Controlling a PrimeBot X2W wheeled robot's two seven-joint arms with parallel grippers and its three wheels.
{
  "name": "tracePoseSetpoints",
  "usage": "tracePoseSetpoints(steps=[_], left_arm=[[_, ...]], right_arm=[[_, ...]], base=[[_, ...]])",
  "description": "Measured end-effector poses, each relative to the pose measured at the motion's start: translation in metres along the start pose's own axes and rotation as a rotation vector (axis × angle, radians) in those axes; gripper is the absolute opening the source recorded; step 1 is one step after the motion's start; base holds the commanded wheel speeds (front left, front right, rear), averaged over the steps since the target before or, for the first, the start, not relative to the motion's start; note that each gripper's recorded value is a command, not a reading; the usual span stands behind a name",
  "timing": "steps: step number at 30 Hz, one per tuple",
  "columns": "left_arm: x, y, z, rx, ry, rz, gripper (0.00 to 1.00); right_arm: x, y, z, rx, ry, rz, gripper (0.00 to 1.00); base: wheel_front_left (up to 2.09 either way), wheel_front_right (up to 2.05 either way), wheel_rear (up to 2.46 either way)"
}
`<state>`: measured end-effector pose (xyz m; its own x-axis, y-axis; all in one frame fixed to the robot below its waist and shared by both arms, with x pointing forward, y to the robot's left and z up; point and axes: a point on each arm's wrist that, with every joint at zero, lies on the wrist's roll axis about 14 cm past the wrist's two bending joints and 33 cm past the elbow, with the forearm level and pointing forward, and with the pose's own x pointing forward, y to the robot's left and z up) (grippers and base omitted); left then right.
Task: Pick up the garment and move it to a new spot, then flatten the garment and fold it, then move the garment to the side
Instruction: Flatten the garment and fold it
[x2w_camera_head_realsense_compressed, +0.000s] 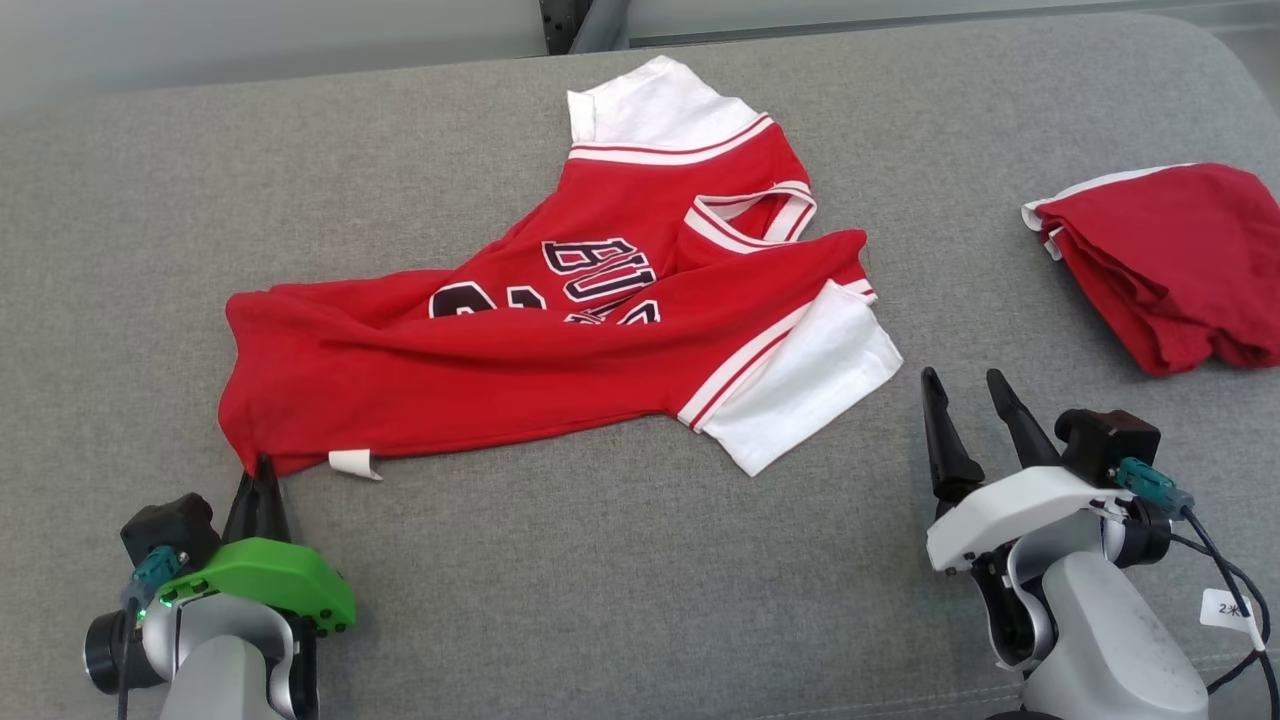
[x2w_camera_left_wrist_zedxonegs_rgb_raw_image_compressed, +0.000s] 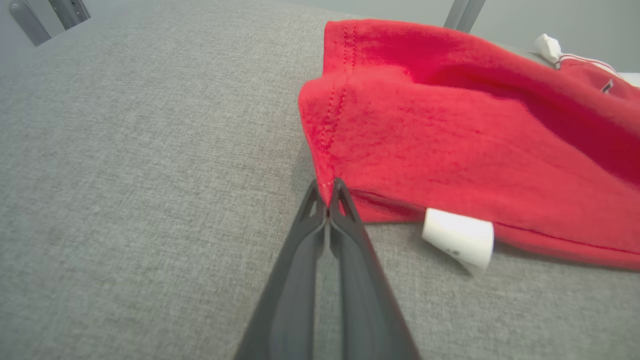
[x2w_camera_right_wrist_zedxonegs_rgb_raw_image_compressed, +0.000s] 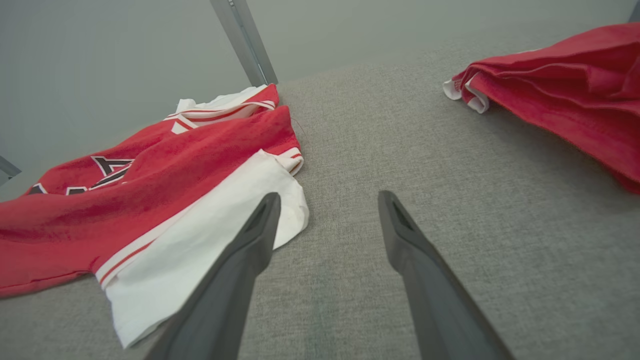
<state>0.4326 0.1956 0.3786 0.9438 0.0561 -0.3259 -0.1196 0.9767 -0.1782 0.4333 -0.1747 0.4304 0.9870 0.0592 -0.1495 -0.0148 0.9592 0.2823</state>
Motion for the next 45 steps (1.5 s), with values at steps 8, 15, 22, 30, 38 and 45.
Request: tracePoseSetpoints(steps=[8, 15, 22, 30, 38, 45], left_arm=[[-0.029, 0.004, -0.002, 0.004, -0.015, -0.011, 0.00], [-0.069, 0.005, -0.011, -0.044, -0.022, -0.029, 0.00], [-0.093, 0.019, -0.010, -0.060, -0.050, 0.012, 0.00], [-0.103, 0.034, -0.027, -0.058, -0.007, 0.071, 1.00], [-0.103, 0.029, -0.029, -0.050, 0.000, 0.059, 1.00], [-0.101, 0.026, -0.030, -0.048, 0.005, 0.060, 1.00]], right_arm=[[-0.013, 0.008, 0.000, 0.008, 0.003, 0.013, 1.00], [-0.031, 0.021, -0.002, 0.018, 0.006, 0.036, 1.00], [-0.038, 0.034, 0.003, 0.013, -0.010, 0.070, 1.00], [-0.042, 0.033, -0.003, 0.002, 0.006, 0.068, 1.00], [-0.019, 0.042, 0.004, -0.018, -0.002, 0.092, 1.00], [0.008, 0.046, -0.001, -0.048, 0.032, 0.107, 1.00]], base=[[0.00, 0.00, 0.00], [0.00, 0.00, 0.00], [0.00, 0.00, 0.00], [0.00, 0.00, 0.00], [0.00, 0.00, 0.00], [0.00, 0.00, 0.00]])
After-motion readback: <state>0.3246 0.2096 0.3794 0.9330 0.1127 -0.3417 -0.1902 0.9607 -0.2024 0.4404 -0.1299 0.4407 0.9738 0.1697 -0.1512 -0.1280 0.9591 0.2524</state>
